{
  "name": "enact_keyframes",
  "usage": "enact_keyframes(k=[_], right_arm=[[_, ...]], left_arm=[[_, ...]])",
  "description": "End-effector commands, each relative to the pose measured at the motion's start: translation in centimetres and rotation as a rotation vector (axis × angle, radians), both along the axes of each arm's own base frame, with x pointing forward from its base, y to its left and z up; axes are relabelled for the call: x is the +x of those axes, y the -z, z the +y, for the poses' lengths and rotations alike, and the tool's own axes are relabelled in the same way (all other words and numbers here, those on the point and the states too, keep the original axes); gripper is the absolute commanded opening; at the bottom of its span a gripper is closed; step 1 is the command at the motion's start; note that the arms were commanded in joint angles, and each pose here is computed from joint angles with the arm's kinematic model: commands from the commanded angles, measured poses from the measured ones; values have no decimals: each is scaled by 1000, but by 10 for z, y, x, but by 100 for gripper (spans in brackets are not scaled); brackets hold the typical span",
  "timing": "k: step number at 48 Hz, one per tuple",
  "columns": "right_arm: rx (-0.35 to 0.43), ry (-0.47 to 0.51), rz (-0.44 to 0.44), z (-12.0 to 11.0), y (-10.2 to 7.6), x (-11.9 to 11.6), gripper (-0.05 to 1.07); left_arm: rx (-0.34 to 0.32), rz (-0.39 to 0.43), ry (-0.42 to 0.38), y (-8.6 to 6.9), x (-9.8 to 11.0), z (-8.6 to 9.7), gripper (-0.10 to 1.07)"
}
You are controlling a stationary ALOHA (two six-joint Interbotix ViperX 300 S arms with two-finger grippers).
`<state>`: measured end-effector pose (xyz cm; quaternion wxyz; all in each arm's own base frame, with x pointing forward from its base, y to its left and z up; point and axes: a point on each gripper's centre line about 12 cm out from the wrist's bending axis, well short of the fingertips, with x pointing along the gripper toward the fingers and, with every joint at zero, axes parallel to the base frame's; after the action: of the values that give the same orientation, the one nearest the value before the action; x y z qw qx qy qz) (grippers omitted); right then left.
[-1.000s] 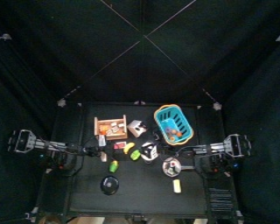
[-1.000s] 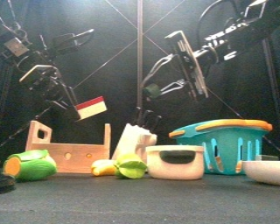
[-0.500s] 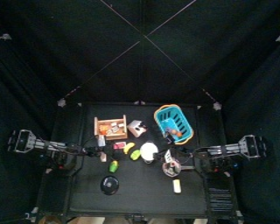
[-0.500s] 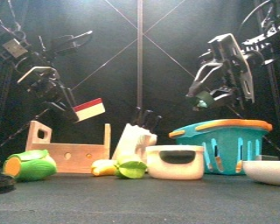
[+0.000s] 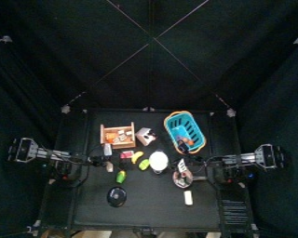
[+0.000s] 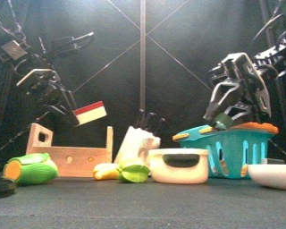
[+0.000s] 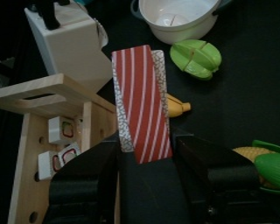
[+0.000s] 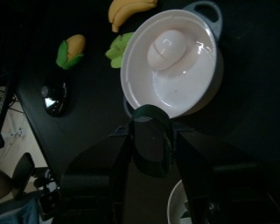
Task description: Drop seaweed
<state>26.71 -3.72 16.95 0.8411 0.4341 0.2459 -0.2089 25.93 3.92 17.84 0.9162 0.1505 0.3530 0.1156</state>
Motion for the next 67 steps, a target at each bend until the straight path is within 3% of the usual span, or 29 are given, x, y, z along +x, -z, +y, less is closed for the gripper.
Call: enact_keyframes(k=[1, 20, 34, 45, 56, 67], right_arm=[[-13, 14, -17, -6, -6, 4, 74], [-39, -2, 31, -10, 5, 13, 74], [-66, -8, -83, -12, -32, 22, 74], [-81, 15, -159, -17, -55, 16, 74], [-169, 163, -239, -60, -83, -14, 74], [-231, 366, -156, -113, -65, -51, 74]], left_arm=[[2, -16, -1, -5, 2, 0, 70], [-1, -15, -1, -4, 2, 1, 70], [-12, -13, -1, -3, 1, 0, 70], [-13, -12, -3, -3, 1, 0, 70], [-12, -13, -1, -3, 1, -1, 70], [-12, -13, -1, -3, 1, -1, 70]])
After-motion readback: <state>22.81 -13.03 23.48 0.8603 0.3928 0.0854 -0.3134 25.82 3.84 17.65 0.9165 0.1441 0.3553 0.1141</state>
